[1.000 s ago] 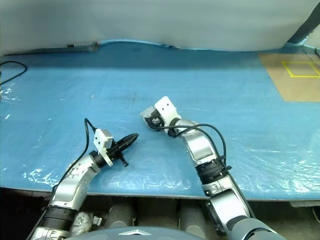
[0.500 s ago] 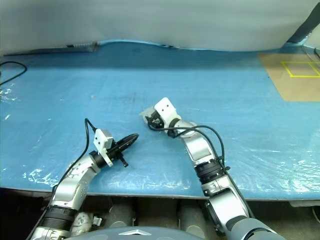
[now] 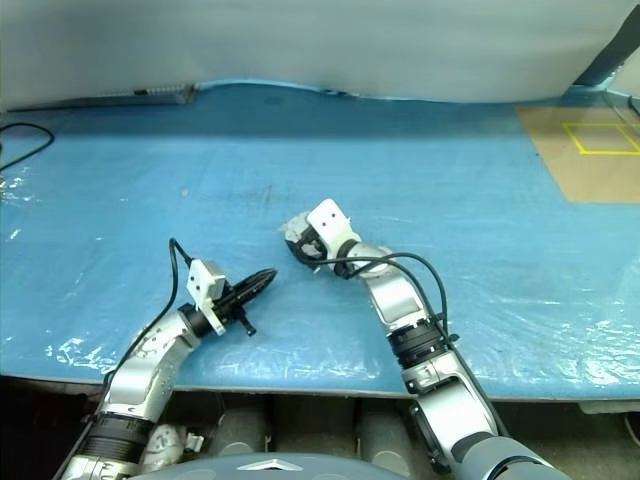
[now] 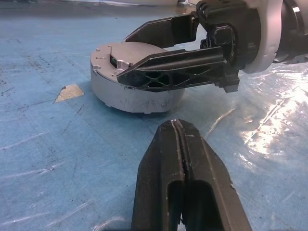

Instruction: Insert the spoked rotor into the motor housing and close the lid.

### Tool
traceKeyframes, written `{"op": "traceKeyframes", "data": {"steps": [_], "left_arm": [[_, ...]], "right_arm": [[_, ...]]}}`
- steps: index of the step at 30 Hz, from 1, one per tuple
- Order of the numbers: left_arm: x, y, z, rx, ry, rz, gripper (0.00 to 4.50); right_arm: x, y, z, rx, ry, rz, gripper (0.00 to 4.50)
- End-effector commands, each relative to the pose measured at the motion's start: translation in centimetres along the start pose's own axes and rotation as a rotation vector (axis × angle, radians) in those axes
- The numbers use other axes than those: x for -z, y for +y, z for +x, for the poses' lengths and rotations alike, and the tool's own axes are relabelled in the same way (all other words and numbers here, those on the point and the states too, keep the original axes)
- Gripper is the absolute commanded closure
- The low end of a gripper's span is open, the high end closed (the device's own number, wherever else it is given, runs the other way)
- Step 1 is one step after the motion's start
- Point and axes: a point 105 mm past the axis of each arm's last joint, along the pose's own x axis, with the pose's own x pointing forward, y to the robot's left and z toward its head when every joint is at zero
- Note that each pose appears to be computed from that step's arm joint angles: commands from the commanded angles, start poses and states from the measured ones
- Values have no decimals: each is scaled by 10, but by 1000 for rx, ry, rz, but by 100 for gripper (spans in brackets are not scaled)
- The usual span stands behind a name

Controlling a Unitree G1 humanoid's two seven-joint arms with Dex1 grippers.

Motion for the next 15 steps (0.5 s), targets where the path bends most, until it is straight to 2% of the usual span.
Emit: {"op": "traceKeyframes", "data": {"steps": [1,4,15], "left_arm": [[-12,0,0,3,-37,26,450],[-11,1,0,2,-36,25,450],[-9,2,-1,-2,-35,24,450]], "right_arm": [[9,2,-1,-2,31,13,53],[10,2,-2,-2,38,27,152],[11,1,-4,-14,62,-13,153]]}}
